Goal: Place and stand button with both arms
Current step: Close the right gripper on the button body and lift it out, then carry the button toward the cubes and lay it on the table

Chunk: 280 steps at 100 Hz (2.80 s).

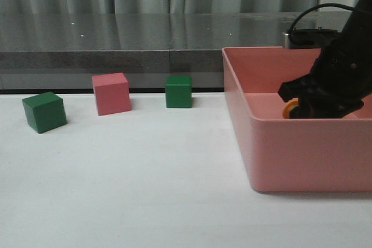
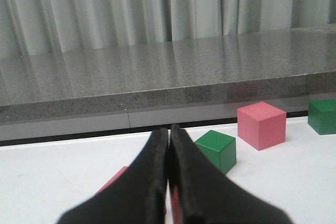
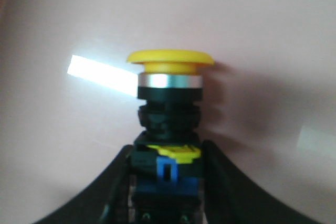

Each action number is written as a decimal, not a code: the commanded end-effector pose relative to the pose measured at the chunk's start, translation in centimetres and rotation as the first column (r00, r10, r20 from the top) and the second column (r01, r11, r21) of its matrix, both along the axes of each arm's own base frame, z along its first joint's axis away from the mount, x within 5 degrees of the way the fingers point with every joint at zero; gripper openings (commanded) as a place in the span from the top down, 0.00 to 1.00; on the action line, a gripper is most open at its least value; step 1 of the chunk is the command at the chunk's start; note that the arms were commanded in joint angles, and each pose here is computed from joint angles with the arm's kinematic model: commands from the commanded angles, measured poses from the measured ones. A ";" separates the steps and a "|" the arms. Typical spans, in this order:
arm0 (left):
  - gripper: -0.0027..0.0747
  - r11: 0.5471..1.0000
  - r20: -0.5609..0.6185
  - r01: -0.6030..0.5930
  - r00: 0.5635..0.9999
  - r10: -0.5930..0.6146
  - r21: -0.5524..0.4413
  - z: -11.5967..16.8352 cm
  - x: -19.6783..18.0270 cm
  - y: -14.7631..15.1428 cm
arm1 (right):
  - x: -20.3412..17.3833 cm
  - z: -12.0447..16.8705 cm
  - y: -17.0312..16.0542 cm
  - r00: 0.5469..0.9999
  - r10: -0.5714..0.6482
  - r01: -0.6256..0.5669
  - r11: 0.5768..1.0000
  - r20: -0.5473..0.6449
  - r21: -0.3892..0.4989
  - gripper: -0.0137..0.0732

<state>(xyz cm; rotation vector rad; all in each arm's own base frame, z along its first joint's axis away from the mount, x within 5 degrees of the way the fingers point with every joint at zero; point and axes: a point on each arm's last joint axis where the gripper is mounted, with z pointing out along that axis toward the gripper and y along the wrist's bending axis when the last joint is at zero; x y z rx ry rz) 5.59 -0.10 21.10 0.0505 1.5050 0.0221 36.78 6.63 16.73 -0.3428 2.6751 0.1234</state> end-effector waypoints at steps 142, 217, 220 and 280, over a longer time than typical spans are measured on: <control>0.99 1.000 0.085 0.010 0.996 -0.008 -0.021 -0.1 -0.2 -0.1 | -0.8 5.6 23.0 0.308 0.948 -0.906 0.317 0.075 -0.280 0.77; 0.99 1.000 0.085 0.010 0.996 -0.008 -0.021 -0.1 -0.2 -0.1 | -0.9 6.1 23.2 0.303 0.950 -0.908 0.312 0.077 -0.278 0.20; 0.99 1.000 0.085 0.010 0.996 -0.008 -0.021 -0.1 -0.2 -0.1 | -1.0 6.7 23.0 0.314 0.945 -0.903 0.326 0.088 -0.279 0.20; 0.99 1.000 0.085 0.010 0.996 -0.008 -0.021 -0.1 -0.2 -0.1 | -4.7 24.1 12.4 0.701 0.587 -0.564 0.804 0.405 -0.190 0.96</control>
